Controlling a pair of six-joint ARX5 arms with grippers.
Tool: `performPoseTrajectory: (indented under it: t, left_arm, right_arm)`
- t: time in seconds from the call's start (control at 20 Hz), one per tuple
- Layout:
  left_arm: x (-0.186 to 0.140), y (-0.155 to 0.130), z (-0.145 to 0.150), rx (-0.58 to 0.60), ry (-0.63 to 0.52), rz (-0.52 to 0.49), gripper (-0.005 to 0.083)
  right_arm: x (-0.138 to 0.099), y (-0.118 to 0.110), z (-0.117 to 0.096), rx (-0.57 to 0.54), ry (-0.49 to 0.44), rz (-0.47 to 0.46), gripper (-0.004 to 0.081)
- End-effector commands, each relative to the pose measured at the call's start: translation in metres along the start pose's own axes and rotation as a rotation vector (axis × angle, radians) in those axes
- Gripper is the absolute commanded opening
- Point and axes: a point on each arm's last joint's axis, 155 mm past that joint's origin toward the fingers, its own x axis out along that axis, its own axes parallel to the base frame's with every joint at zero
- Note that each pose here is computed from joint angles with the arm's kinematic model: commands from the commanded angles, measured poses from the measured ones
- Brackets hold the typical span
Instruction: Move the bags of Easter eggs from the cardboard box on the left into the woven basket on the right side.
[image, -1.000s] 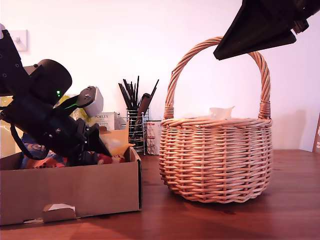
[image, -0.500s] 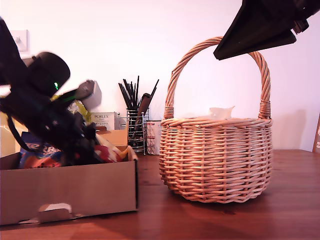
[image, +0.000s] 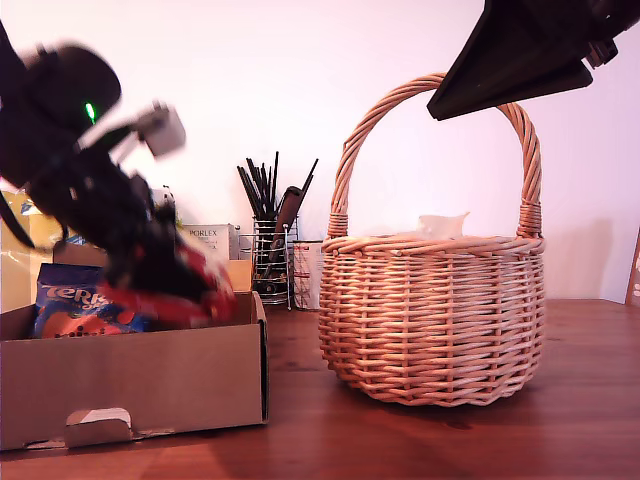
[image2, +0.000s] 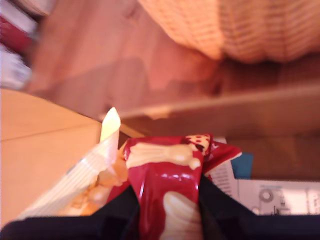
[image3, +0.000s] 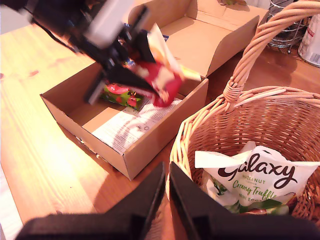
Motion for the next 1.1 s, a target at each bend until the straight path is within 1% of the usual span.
performPoseTrajectory:
  t: [0.0, 0.05, 0.2, 0.3, 0.45, 0.55, 0.7, 0.8, 0.95, 1.05]
  left_arm:
    - [-0.006, -0.004, -0.002, -0.034, 0.005, -0.004, 0.0074]
    - [-0.012, -0.003, 0.002, -0.032, -0.001, 0.003, 0.0074]
    - [-0.029, -0.002, 0.024, -0.092, -0.041, 0.019, 0.0074]
    - [-0.041, -0.004, 0.042, -0.083, -0.083, 0.021, 0.0074]
    - [-0.055, -0.022, 0.077, -0.058, -0.169, -0.021, 0.0074]
    - [-0.062, -0.039, 0.097, -0.051, -0.222, -0.075, 0.0074]
    - [-0.067, -0.070, 0.127, -0.036, -0.305, -0.174, 0.0074]
    - [-0.068, -0.087, 0.144, -0.017, -0.351, -0.218, 0.0074]
    - [-0.064, -0.094, 0.170, 0.025, -0.436, -0.212, 0.0074]
    - [-0.054, -0.094, 0.181, 0.024, -0.478, -0.204, 0.0074]
  right_arm:
    - [-0.001, 0.001, 0.005, 0.003, -0.014, 0.001, -0.0013]
    - [-0.001, 0.001, 0.005, 0.003, -0.014, 0.001, -0.0013]
    - [-0.001, 0.000, 0.005, 0.003, -0.014, -0.002, -0.0013]
    - [-0.002, -0.006, 0.006, 0.002, -0.014, -0.026, -0.0013]
    - [-0.006, -0.016, 0.008, -0.001, -0.022, -0.071, -0.0013]
    - [-0.015, -0.025, 0.014, 0.003, -0.047, -0.114, -0.0013]
    - [-0.034, -0.043, 0.015, 0.022, -0.057, -0.194, -0.0013]
    - [-0.047, -0.050, 0.017, 0.031, -0.077, -0.229, -0.0013]
    - [-0.059, -0.056, 0.023, 0.033, -0.110, -0.258, -0.0013]
    - [-0.060, -0.055, 0.021, 0.035, -0.105, -0.257, -0.0013]
